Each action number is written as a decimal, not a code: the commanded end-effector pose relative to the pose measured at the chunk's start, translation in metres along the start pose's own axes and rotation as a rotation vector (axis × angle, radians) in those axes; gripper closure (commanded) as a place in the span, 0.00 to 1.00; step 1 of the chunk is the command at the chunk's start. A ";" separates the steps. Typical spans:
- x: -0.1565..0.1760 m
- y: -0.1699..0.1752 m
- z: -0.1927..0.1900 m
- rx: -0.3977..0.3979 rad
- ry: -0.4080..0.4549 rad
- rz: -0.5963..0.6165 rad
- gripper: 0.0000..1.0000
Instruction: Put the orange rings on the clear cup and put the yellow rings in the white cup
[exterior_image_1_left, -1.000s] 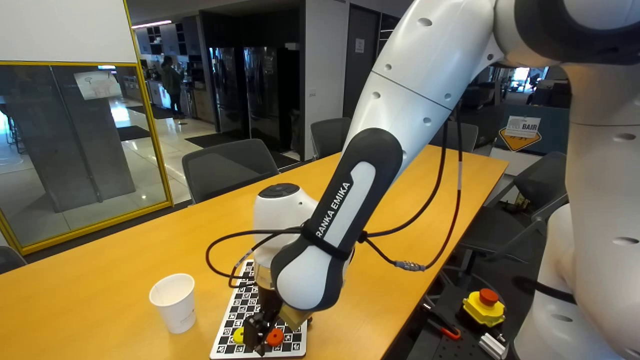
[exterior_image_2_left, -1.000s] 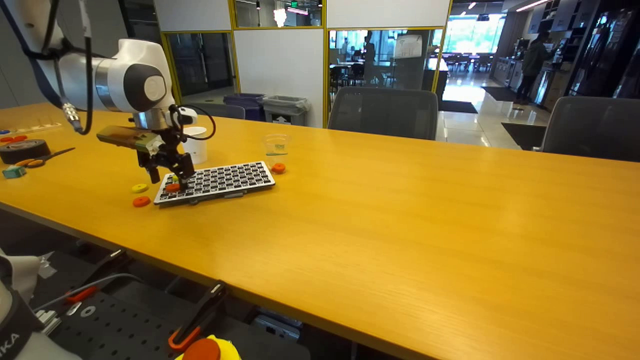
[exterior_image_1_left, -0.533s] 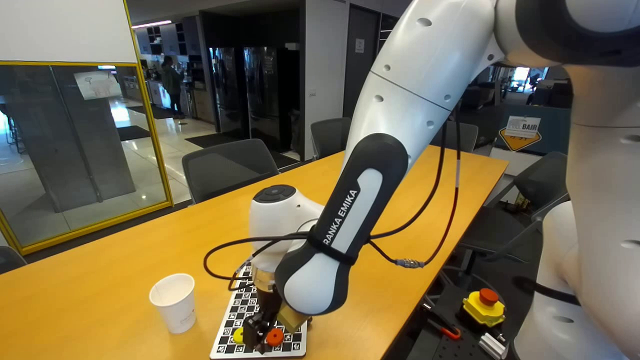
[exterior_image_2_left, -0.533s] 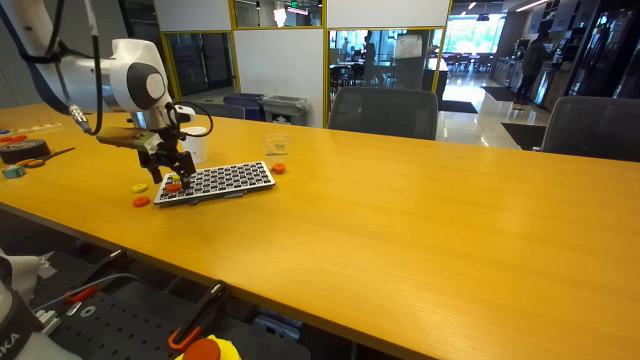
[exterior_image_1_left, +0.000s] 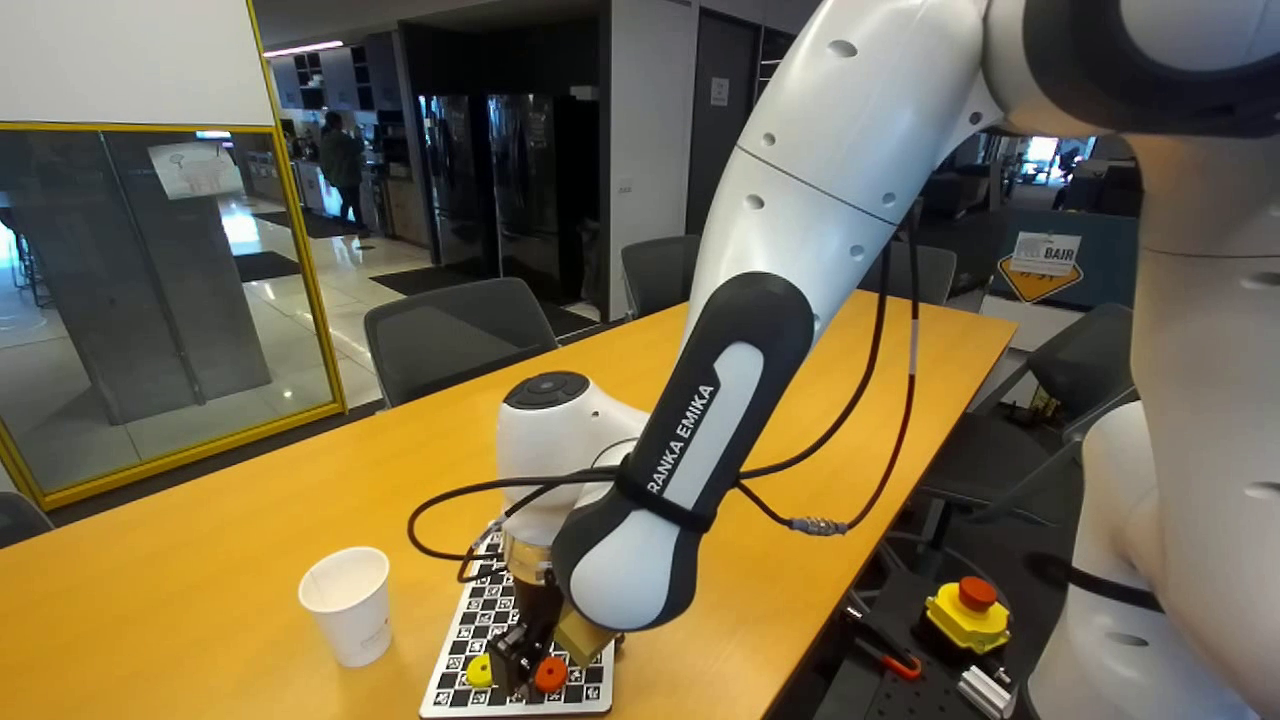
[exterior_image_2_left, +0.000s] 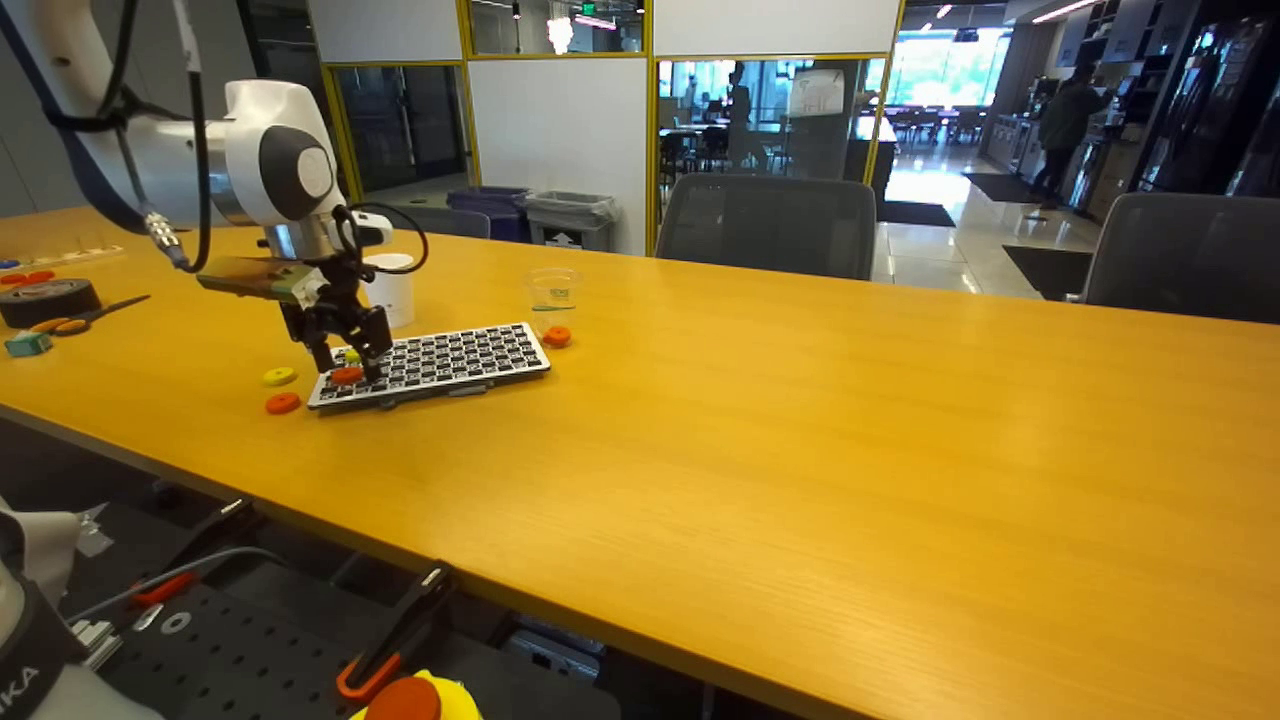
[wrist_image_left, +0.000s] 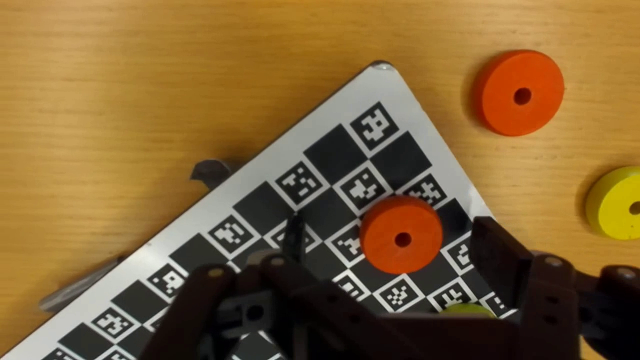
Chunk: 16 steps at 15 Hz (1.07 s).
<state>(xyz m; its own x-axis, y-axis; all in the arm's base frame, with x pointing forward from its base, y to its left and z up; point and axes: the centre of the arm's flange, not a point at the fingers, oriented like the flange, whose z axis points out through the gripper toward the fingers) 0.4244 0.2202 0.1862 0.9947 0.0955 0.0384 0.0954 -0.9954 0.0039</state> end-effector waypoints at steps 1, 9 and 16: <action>0.008 -0.004 0.003 -0.018 0.013 0.006 0.48; 0.016 0.000 -0.006 -0.038 0.022 0.011 0.77; 0.049 0.024 -0.071 -0.080 0.093 0.018 0.77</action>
<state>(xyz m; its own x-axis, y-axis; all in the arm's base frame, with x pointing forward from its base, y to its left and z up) 0.4554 0.2073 0.2194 0.9912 0.0909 0.0964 0.0848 -0.9943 0.0653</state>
